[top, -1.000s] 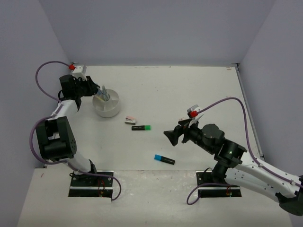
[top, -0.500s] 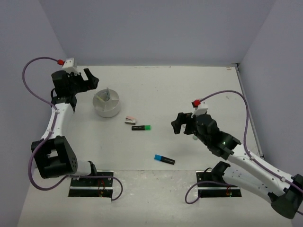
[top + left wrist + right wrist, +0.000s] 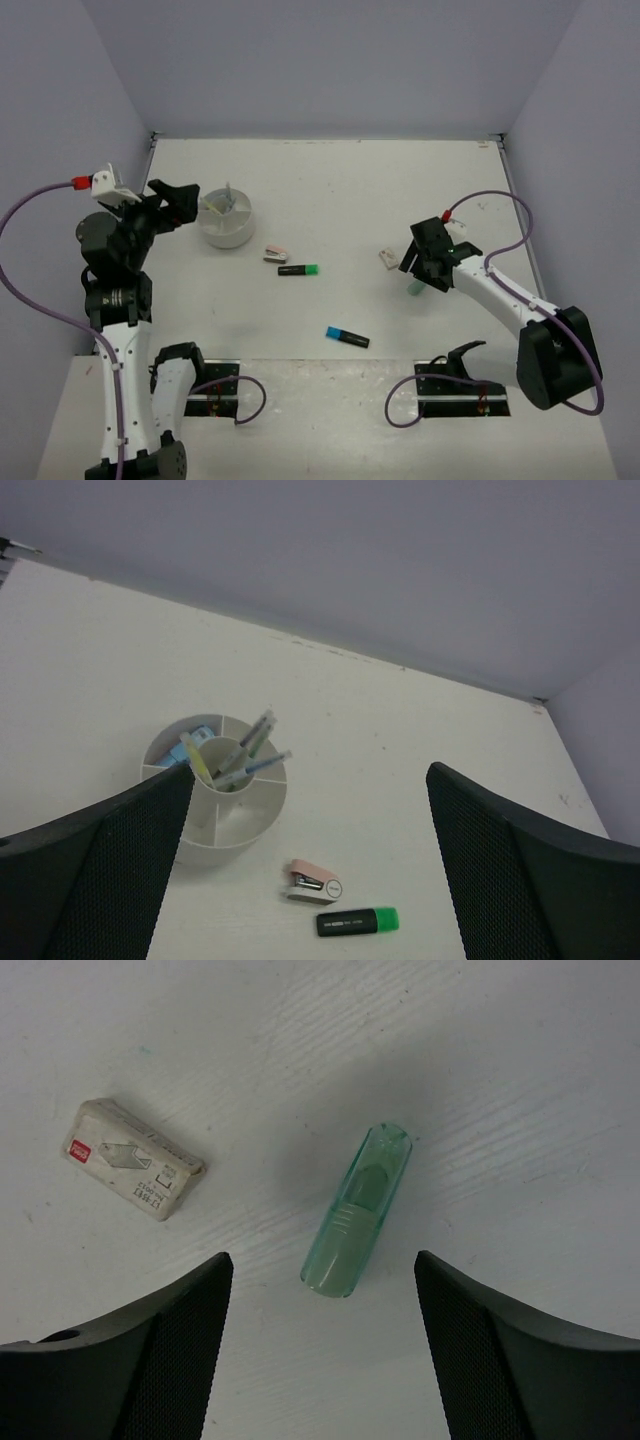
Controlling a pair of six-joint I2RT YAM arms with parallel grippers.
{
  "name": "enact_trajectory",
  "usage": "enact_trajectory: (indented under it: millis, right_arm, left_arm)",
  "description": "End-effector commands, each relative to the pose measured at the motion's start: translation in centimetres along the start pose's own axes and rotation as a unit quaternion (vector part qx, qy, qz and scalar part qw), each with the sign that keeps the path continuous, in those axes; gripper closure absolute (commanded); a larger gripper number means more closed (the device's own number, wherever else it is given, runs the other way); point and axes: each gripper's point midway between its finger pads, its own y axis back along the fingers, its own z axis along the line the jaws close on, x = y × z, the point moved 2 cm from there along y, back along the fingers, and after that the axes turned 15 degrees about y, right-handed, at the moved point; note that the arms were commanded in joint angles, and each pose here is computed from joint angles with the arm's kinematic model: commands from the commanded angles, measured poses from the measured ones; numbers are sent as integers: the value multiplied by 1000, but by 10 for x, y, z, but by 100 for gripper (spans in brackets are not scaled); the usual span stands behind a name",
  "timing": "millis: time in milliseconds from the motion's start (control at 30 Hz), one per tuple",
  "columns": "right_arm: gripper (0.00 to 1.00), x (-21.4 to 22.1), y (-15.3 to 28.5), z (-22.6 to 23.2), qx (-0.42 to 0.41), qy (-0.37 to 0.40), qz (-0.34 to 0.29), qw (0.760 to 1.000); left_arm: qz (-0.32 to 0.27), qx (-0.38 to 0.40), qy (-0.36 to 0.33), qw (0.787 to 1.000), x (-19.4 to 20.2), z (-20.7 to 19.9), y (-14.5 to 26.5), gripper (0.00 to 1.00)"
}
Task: Sort the stationery into containers
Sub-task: Pick up the pen from the center of the board.
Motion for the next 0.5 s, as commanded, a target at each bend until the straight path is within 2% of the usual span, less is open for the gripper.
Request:
enact_trajectory:
  millis: [0, 233, 467]
  right_arm:
    - [33, 1, -10, 4, 19, -33, 18, 999]
    - [47, 15, -22, 9, 16, -40, 55, 998]
    - [61, 20, -29, 15, 19, -44, 92, 995]
  left_arm:
    - [104, 40, 17, 994, 45, -3, -14, 0]
    - [125, 68, -39, 989, 48, -34, -8, 0]
    - [133, 104, -48, 984, 47, -53, 0, 0]
